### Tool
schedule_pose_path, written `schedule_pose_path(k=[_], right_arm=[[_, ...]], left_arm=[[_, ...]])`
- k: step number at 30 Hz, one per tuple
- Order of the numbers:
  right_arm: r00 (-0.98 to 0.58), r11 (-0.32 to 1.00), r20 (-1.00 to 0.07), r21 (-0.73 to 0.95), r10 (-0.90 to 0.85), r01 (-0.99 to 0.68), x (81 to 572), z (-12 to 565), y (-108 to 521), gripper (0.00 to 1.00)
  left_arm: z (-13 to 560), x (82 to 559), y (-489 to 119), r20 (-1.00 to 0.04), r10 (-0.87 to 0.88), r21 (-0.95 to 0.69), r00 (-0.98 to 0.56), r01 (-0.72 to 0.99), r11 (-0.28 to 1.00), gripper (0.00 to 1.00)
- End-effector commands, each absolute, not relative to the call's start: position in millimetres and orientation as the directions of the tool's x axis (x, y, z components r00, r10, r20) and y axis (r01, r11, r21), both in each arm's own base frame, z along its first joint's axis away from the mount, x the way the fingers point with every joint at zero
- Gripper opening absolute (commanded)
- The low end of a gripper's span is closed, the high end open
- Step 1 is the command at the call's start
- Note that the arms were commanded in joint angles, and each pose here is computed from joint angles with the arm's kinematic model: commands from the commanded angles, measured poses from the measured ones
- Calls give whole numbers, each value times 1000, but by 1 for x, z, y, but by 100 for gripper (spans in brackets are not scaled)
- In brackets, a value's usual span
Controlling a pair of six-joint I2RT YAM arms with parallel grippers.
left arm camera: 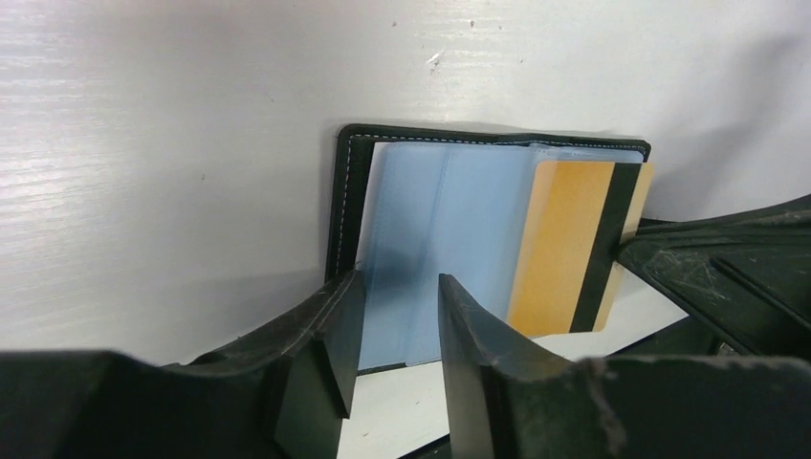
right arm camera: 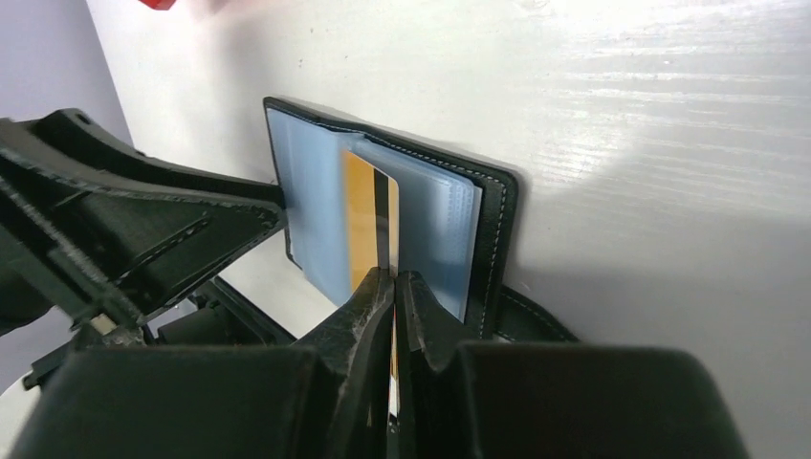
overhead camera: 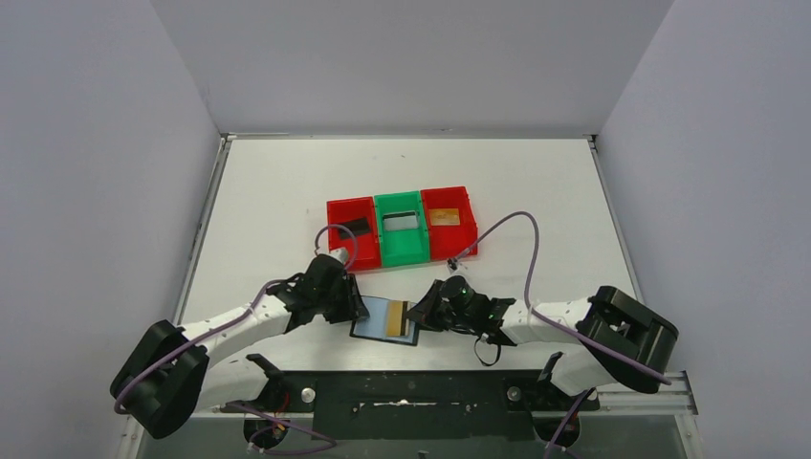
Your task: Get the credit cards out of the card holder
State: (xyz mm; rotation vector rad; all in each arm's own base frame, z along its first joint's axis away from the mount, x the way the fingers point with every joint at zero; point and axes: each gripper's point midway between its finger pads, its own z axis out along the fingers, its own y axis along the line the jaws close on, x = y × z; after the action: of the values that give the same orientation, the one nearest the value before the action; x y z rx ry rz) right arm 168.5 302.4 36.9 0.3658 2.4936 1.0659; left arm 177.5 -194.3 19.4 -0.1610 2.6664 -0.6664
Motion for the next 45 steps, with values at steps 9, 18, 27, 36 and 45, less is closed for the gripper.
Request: schedule_pose_path(k=[9,18,27,36,45], right_arm=[[-868,677,-273,730,414,93,179,33,307,2],[-861,644,-264,760,434,92,180,38,308,2],[-855,608,-262,790,448,76,183,49,312,6],[-876,524,-224,851,428,38,180,55,334,16],[-852,557,-240,827,465,71,179,52,320,2]], left_arm=[[84,200,-219,-465,-171,-546,-869,129,828,46],[54,163,-257,-317,-44,-644,-947,181,743,29],[10,154,-224,-282,-91,-510,-955,69,857,15],[3,151,-218,-279,-111,-498,-954,45,866,7],[3,153,-215,-290,-118,-486,-950,40,873,5]])
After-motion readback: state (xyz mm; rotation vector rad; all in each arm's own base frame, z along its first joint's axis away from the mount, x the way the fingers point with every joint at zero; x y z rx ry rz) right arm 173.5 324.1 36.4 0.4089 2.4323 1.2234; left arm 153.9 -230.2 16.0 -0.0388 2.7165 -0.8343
